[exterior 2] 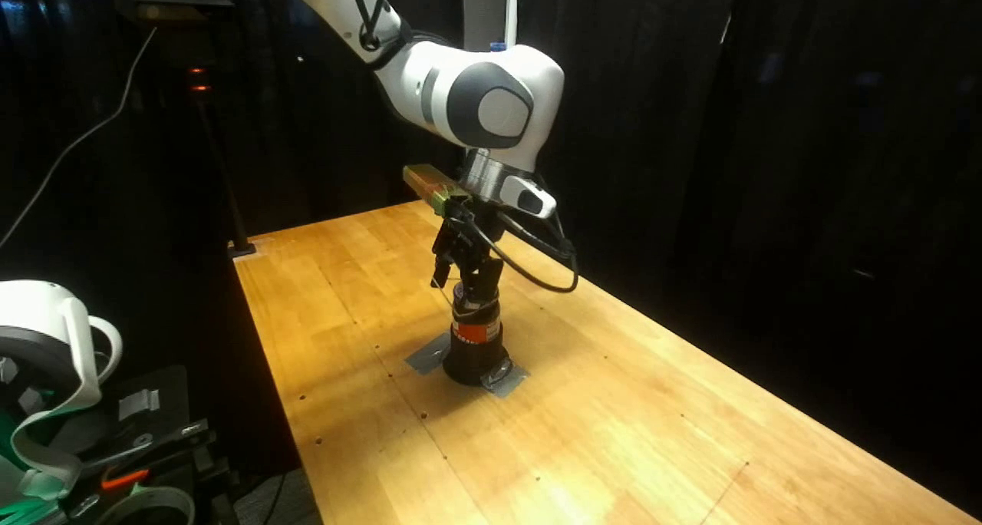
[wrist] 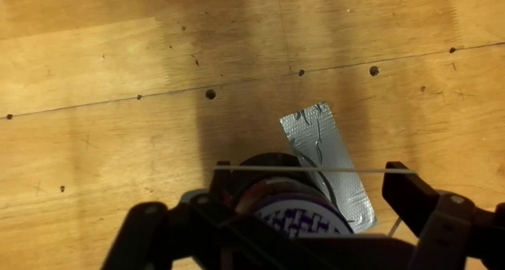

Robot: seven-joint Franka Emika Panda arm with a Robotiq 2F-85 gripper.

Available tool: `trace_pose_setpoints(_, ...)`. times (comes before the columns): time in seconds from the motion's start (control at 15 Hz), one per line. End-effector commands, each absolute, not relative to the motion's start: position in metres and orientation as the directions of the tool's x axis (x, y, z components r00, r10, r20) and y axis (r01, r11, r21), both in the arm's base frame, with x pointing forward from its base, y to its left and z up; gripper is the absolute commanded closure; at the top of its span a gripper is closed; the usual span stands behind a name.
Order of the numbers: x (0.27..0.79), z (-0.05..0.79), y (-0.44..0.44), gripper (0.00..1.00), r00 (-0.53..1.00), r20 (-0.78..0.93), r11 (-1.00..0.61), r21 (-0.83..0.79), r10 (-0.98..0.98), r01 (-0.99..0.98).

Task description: Wrap the elastic band on the brown coffee cup

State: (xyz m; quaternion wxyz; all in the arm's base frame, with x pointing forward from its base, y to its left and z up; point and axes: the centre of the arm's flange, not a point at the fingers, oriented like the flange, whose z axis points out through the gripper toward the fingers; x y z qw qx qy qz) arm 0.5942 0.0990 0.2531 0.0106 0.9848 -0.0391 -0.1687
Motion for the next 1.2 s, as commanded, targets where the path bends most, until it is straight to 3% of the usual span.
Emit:
trace_pose_setpoints(0.0,0.544,0.255,0.095,0.0,0.966,-0.219,-0.989,0.084,-0.137,-0.121)
trace_pose_setpoints(0.47,0.508,0.251,0.083,0.0,0.957,0.074,-0.953,0.09,-0.282,-0.288)
trace_pose_setpoints(0.93,0.477,0.234,0.082,0.0,0.856,0.232,-0.886,-0.136,-0.463,-0.442)
trace_pose_setpoints(1.13,0.464,0.233,0.077,0.0,0.831,0.283,-0.878,-0.159,-0.479,-0.451)
